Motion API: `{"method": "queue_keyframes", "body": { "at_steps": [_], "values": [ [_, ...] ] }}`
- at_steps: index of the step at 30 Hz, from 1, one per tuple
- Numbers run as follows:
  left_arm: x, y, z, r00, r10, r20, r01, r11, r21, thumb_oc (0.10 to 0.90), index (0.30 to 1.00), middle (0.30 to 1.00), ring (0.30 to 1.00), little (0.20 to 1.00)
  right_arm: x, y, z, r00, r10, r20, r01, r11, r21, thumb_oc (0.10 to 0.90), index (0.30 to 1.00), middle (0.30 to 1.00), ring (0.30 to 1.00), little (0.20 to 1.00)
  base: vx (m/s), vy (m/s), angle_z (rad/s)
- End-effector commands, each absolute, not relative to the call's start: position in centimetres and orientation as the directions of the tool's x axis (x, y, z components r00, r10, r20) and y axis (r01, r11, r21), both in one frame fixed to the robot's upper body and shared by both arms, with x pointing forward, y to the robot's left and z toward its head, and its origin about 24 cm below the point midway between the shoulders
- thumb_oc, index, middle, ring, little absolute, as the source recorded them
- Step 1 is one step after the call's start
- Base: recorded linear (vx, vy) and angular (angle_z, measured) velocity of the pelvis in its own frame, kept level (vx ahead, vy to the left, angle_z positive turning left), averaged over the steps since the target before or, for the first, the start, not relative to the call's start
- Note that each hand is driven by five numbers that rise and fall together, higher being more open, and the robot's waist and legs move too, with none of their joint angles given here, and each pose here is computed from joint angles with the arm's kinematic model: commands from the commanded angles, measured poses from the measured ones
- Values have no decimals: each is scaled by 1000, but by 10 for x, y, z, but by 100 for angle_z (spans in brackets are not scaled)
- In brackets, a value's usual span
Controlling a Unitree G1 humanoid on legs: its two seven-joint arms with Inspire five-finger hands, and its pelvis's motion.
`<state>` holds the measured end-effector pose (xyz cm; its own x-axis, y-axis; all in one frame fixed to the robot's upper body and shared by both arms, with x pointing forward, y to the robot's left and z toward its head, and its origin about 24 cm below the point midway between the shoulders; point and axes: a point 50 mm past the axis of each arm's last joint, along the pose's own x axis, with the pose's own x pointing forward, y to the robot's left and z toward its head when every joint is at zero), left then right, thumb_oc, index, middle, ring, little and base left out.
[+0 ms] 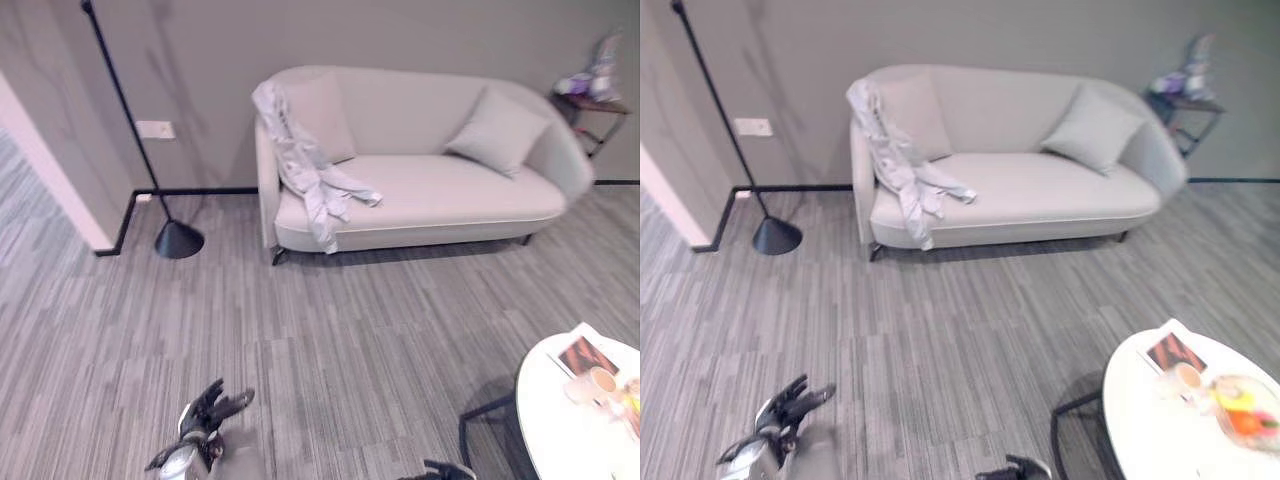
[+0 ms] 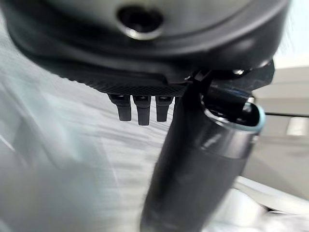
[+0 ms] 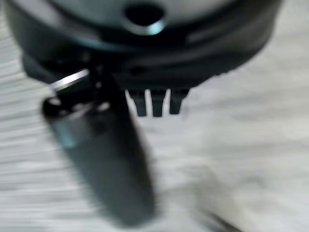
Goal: Hang the clothes on the sofa on the clothes rack.
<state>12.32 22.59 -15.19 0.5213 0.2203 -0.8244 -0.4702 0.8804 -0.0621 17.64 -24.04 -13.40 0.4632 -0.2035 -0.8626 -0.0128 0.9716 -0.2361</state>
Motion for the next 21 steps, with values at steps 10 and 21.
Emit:
{"method": "queue_keyframes", "body": {
  "at_steps": [10,21],
  "values": [
    [103,238,-156,436,322,-840,-588,809,4,800,900,900,900,900,115,-189,-163,424,-34,-905,-269,950,-161,800,900,900,900,900,566,56,-8],
    [87,223,-163,389,303,-870,-664,747,-37,800,900,900,900,900,101,-195,-164,419,-42,-907,-365,907,-211,800,900,900,900,900,31,-161,107]
  ]
}}
